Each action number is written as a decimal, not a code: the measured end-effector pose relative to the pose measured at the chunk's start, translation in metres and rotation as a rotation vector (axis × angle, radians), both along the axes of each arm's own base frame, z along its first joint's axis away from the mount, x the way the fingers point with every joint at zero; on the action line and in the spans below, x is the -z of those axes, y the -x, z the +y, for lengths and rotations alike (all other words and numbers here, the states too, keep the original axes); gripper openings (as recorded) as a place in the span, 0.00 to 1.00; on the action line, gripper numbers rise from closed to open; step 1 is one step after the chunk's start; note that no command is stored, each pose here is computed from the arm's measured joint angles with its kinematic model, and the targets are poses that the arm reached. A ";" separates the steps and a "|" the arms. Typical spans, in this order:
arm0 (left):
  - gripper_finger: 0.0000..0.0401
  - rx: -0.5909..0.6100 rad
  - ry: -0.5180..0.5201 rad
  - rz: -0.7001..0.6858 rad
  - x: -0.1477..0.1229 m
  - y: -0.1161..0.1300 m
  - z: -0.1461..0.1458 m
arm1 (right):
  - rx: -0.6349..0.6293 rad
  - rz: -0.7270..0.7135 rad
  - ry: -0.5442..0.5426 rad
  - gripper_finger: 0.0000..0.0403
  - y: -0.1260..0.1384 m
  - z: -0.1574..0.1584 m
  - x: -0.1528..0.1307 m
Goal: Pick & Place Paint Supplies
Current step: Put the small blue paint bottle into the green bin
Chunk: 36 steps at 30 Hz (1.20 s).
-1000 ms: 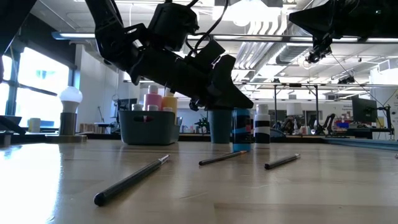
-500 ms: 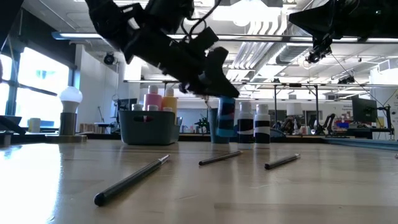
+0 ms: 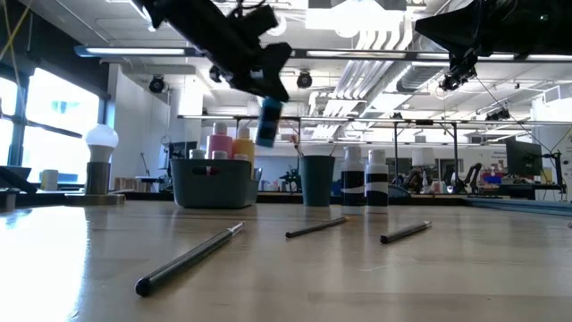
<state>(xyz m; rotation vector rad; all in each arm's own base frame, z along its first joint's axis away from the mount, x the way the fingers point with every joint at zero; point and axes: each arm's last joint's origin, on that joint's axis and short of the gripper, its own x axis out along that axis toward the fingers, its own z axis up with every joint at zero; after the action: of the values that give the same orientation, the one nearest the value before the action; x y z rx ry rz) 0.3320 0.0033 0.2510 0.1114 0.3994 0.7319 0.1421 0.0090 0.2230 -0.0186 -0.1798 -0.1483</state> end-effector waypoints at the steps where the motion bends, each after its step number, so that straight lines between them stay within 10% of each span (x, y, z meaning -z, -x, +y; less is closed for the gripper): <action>1: 0.30 -0.012 -0.006 0.009 -0.005 0.005 0.000 | 0.001 -0.001 0.000 0.00 0.000 0.000 0.000; 11: 0.30 -0.112 -0.043 0.004 -0.026 0.028 0.004 | 0.000 0.003 0.000 0.00 0.000 0.000 0.000; 36: 0.30 -0.205 0.153 -0.151 0.040 0.045 0.054 | 0.004 -0.001 0.001 0.00 0.000 0.000 0.000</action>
<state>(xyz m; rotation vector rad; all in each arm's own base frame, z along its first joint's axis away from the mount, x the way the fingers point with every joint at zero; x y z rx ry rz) 0.2873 0.0578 0.2115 -0.1299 0.3241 0.9029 0.1420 0.0088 0.2232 -0.0199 -0.1809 -0.1523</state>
